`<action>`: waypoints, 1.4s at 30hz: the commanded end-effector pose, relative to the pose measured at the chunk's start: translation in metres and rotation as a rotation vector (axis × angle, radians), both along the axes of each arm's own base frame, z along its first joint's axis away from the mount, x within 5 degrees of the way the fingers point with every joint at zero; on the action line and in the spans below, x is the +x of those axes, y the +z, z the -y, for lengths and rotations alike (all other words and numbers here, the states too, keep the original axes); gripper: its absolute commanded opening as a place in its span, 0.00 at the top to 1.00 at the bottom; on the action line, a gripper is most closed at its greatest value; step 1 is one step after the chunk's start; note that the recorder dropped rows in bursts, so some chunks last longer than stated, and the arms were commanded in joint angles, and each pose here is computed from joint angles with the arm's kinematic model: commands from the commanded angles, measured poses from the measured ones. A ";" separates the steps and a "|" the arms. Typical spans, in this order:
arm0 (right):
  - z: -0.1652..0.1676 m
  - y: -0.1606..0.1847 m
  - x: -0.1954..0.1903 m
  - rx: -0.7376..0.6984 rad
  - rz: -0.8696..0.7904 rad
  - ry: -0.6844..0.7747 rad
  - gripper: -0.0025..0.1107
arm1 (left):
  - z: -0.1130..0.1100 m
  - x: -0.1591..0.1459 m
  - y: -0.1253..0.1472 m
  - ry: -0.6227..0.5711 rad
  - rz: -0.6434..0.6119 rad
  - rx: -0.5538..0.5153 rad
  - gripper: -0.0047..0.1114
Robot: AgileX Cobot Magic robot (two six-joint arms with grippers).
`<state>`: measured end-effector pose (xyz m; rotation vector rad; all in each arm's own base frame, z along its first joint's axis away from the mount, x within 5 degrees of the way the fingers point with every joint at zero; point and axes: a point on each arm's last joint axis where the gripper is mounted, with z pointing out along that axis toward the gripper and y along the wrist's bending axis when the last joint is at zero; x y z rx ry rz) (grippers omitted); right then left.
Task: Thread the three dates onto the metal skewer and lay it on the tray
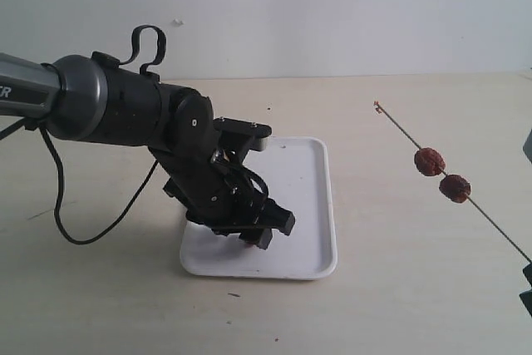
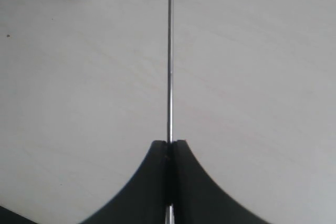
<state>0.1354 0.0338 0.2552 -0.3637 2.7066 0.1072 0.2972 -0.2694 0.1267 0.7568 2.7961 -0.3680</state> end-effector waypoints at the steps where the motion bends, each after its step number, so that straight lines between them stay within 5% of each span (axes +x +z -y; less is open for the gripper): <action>1: 0.001 0.000 -0.001 0.000 0.011 0.003 0.98 | 0.005 0.005 0.010 0.017 0.019 -0.018 0.46; 27: 0.000 0.000 -0.001 0.005 0.010 0.002 0.98 | 0.009 0.011 -0.016 0.009 -0.065 0.067 0.46; 35: 0.000 0.000 -0.001 0.005 0.010 0.002 0.98 | 0.009 0.010 -0.018 0.004 -0.075 0.074 0.61; 42: 0.000 0.000 -0.001 0.005 0.010 0.002 0.98 | 0.009 0.009 -0.019 -0.021 -0.076 0.082 0.61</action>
